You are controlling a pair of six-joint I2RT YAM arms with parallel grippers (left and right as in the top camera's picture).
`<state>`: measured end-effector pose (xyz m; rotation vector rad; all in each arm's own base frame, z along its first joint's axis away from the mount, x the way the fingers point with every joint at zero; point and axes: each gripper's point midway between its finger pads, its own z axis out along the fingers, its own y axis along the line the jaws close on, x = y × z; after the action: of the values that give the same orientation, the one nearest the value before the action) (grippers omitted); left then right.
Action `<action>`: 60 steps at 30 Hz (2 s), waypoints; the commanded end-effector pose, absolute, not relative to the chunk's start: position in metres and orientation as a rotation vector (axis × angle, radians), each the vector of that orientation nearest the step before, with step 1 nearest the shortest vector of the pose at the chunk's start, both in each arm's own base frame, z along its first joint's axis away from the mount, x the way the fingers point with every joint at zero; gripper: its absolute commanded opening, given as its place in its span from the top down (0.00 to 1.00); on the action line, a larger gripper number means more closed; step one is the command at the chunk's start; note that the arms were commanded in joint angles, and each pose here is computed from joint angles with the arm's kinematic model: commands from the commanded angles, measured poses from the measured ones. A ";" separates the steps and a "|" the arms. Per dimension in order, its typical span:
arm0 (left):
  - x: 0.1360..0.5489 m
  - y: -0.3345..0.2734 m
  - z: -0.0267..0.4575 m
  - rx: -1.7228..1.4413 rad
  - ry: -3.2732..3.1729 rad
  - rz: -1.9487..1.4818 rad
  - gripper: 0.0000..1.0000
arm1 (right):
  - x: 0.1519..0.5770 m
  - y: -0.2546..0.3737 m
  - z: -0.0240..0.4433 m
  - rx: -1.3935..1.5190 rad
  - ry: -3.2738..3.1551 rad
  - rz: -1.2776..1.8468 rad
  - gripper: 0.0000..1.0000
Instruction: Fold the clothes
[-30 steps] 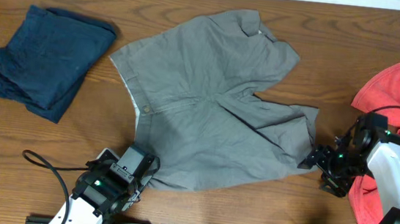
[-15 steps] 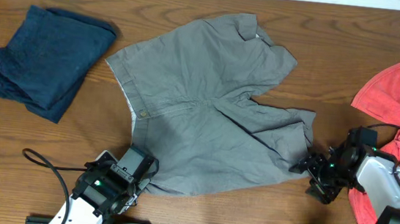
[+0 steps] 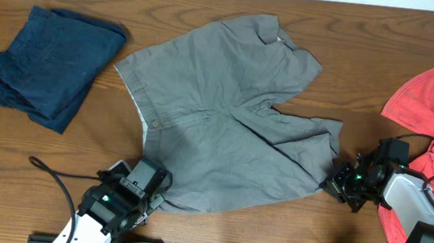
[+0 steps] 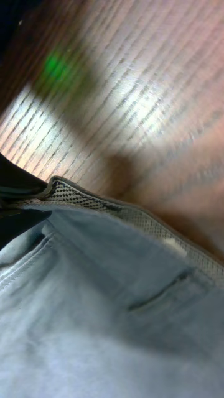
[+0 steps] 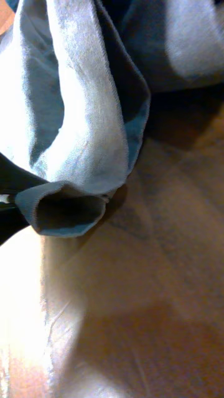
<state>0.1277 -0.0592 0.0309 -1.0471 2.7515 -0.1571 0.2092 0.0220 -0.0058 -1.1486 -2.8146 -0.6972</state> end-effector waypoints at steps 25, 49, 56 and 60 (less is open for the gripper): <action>0.148 -0.103 0.274 -0.257 2.577 -0.584 0.94 | 0.280 -0.039 0.305 -0.811 -3.737 -0.438 0.99; 0.189 -0.041 0.184 -1.168 2.273 -0.198 0.94 | 0.457 0.081 0.242 0.153 -3.845 -0.704 0.99; 0.203 -0.029 0.140 -1.305 2.236 -0.053 0.94 | 0.487 0.118 0.186 0.270 -3.773 -0.733 0.99; 0.210 -0.025 0.125 -1.347 2.252 0.035 0.94 | 0.495 0.128 0.155 0.308 -3.730 -0.718 0.99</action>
<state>0.2065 -0.0388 0.1310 -1.3012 2.3059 -0.0611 0.4868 0.1264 0.1627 0.2745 -3.7173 -0.7722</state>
